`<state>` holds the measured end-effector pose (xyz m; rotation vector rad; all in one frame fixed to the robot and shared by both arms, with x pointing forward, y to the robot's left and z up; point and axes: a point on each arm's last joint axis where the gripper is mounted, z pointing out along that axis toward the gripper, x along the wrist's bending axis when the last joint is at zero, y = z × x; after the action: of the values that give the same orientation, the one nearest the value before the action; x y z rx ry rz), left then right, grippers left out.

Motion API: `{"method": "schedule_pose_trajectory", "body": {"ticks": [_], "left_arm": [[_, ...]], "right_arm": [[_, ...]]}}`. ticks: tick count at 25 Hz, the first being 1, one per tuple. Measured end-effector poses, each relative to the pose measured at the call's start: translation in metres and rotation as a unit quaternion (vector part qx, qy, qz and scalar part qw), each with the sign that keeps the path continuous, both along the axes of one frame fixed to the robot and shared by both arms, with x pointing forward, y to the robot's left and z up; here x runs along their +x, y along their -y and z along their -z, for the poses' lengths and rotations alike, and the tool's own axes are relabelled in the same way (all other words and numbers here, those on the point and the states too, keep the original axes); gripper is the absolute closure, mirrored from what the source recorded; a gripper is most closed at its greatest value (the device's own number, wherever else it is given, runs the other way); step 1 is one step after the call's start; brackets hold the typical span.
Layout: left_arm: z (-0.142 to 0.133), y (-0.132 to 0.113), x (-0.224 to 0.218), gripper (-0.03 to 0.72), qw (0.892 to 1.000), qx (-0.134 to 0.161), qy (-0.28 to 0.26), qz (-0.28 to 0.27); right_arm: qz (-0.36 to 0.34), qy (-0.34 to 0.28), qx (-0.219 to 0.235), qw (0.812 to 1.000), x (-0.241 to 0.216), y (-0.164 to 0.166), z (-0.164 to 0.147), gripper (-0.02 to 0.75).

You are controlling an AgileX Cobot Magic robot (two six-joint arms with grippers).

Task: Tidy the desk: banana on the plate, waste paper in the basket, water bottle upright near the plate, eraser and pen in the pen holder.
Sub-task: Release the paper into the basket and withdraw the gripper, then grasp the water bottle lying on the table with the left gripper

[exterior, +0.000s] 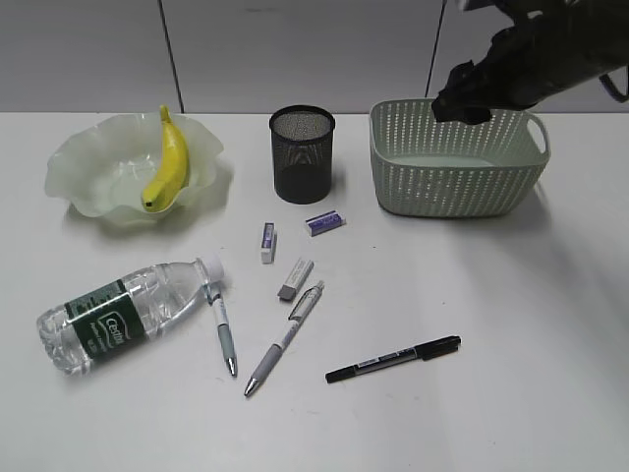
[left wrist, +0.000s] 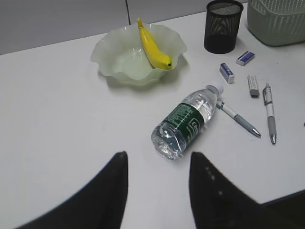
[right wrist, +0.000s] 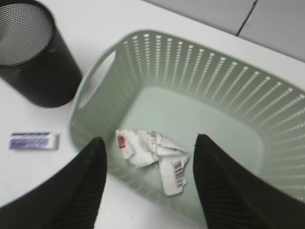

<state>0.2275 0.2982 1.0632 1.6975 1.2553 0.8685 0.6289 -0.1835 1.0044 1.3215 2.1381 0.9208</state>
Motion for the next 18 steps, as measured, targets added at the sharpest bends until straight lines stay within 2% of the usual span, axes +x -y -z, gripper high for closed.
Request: {"method": "schedule_pose_trajectory", "body": {"ticks": [4, 7, 9, 12, 18], "left_arm": [[0.000, 0.000, 0.000, 0.367, 1.000, 0.000, 0.000, 0.000], [0.000, 0.000, 0.000, 0.367, 1.000, 0.000, 0.000, 0.000], [0.000, 0.000, 0.000, 0.367, 1.000, 0.000, 0.000, 0.000], [0.000, 0.000, 0.000, 0.367, 1.000, 0.000, 0.000, 0.000], [0.000, 0.000, 0.000, 0.367, 1.000, 0.000, 0.000, 0.000]], "right_arm": [[-0.026, -0.071, 0.014, 0.997, -0.032, 0.001, -0.033, 0.273], [0.001, -0.137, 0.011, 0.990, -0.058, 0.009, -0.051, 0.273], [0.018, -0.159, -0.009, 0.987, -0.074, 0.017, -0.062, 0.273], [0.030, -0.167, -0.031, 0.985, -0.106, 0.030, -0.075, 0.273], [0.035, -0.162, -0.029, 0.986, -0.186, 0.052, -0.086, 0.273]]}}
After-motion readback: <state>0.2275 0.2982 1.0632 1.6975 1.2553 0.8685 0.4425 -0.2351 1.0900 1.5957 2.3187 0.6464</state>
